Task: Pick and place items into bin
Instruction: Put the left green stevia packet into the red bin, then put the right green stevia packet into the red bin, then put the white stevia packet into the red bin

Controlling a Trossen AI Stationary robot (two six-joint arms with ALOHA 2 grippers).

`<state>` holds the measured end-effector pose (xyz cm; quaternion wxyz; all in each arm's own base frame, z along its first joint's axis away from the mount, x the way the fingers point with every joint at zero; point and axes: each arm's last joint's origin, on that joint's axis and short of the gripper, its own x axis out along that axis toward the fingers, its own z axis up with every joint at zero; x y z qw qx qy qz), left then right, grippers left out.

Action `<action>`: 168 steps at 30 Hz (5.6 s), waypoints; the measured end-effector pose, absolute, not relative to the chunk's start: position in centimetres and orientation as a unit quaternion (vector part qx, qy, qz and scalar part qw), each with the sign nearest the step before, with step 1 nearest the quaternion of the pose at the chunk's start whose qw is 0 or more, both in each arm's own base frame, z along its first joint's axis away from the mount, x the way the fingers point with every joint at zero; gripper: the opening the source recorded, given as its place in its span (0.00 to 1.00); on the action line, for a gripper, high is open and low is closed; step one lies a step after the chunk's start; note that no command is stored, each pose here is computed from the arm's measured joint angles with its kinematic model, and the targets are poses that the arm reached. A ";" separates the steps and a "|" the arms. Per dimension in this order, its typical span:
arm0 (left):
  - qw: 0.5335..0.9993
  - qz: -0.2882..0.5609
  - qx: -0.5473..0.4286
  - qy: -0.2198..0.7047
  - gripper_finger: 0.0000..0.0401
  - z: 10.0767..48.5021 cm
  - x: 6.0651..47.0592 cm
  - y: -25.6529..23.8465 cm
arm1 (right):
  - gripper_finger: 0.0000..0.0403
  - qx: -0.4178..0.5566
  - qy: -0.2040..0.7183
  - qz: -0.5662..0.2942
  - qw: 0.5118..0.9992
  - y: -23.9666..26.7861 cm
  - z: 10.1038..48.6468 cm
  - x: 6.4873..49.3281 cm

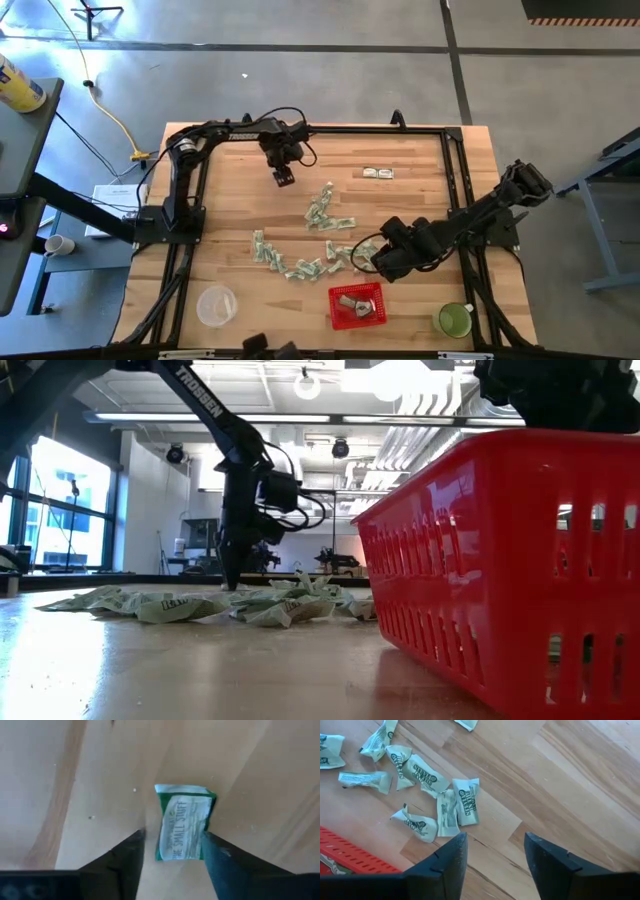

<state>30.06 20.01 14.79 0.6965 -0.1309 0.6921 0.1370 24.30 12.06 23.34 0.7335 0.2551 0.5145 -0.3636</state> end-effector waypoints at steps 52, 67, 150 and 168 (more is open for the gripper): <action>0.837 -0.120 -0.287 0.450 0.44 21.2 42.3 -17.2 | 0.48 0.140 0.526 -0.278 0.791 18.6 23.3 19.0; 0.814 -0.010 -0.073 0.577 0.65 23.9 37.2 -12.4 | 0.56 0.075 0.551 -0.246 0.794 -0.7 22.8 21.0; 0.921 0.001 -0.031 0.389 0.54 24.0 39.4 13.3 | 0.53 0.222 0.479 -0.042 0.848 18.5 20.5 27.7; 0.906 0.036 0.060 0.417 0.54 23.1 47.6 21.6 | 0.64 0.280 0.457 -0.185 0.824 18.6 23.2 22.6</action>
